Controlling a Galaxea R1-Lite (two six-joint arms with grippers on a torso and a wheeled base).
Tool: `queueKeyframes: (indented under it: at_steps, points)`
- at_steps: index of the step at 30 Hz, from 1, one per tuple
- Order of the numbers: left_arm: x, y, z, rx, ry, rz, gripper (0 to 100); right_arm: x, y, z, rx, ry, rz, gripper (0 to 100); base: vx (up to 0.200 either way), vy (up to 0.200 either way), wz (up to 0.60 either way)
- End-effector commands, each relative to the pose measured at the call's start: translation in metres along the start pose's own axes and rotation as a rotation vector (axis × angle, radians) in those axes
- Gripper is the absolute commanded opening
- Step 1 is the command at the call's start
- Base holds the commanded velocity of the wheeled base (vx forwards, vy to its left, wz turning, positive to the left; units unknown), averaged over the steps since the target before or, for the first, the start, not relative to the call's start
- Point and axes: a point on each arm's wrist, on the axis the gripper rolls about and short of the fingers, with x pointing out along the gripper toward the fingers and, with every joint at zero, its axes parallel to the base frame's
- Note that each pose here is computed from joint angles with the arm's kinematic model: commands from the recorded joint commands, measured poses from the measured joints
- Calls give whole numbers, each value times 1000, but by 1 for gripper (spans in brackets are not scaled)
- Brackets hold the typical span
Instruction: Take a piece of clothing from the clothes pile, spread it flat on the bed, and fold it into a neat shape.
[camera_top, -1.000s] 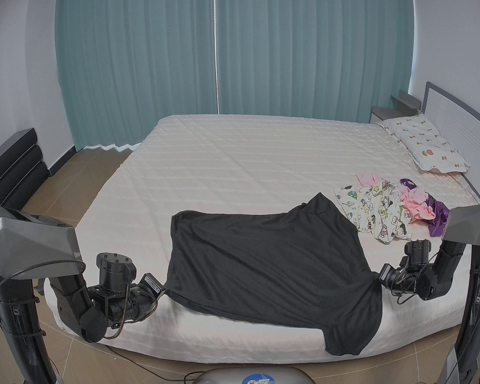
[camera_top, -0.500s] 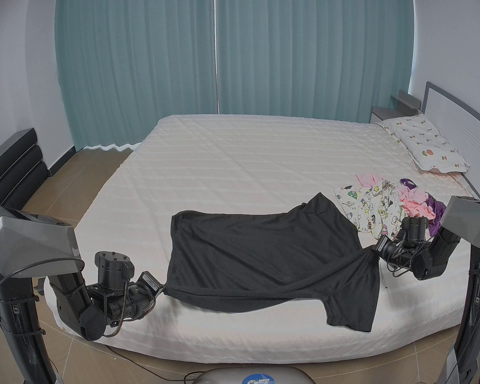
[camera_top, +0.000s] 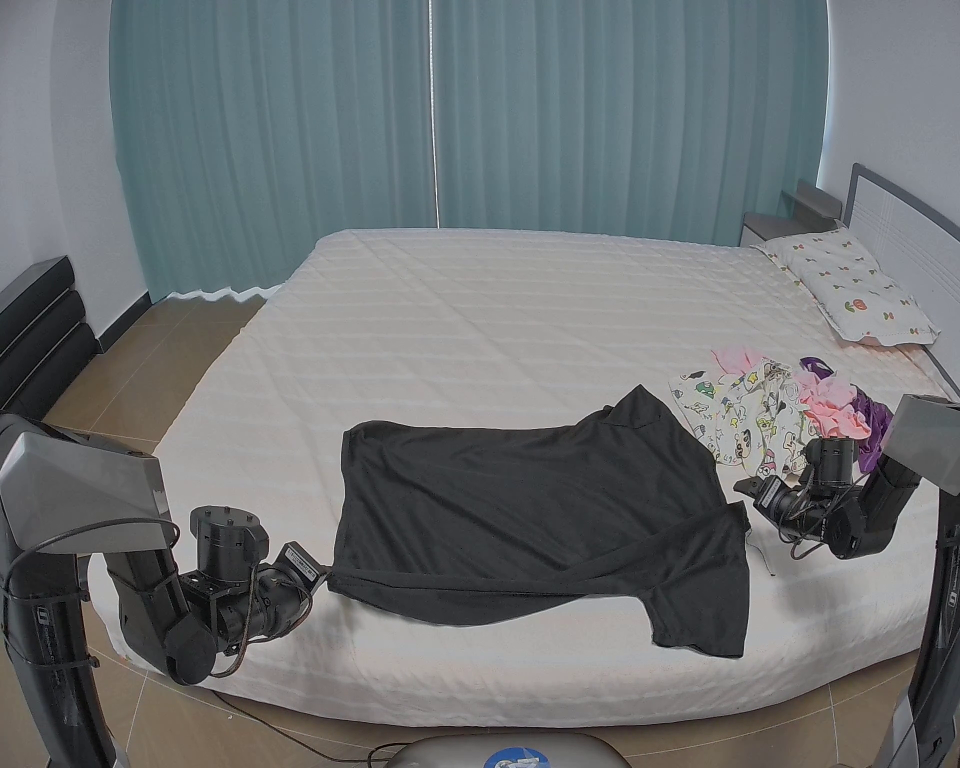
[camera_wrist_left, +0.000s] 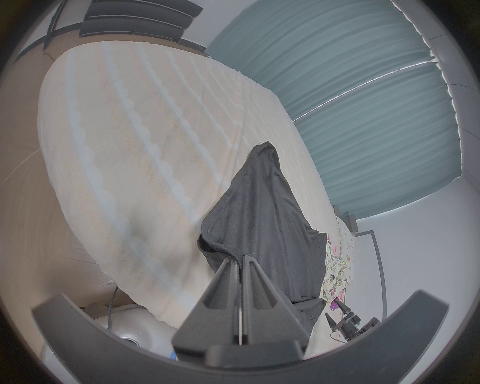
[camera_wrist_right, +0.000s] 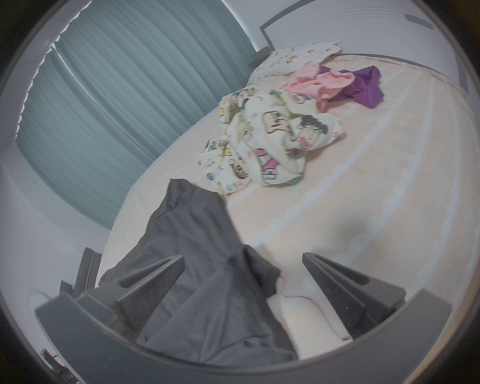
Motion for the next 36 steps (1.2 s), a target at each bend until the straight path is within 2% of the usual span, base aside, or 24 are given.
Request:
queueKeyframes:
  at_steps: [1,7,12,19,23,32,36]
  points:
    - [1,1,0,0,2,3,0,-28,-10,-11,16,50,-36,100,0,0,0]
    - [1,1,0,-1,2,3,0,-67,-14,-56,-8,203,-80,100,0,0,0]
    - [1,2,1,-4,0,4,0,-89,-16,-83,1,278,-102,100,0,0,0]
    - [1,2,1,-5,0,4,0,-98,-14,-100,-3,308,-92,100,0,0,0]
    - [1,1,1,-5,-1,2,0,-96,-17,-117,-34,331,-131,100,0,0,0]
    - [1,1,2,-6,-1,1,0,-91,-13,-123,-53,296,-85,100,0,0,0]
    - [1,2,2,-6,0,2,0,-90,-13,-125,-57,297,-89,100,0,0,0]
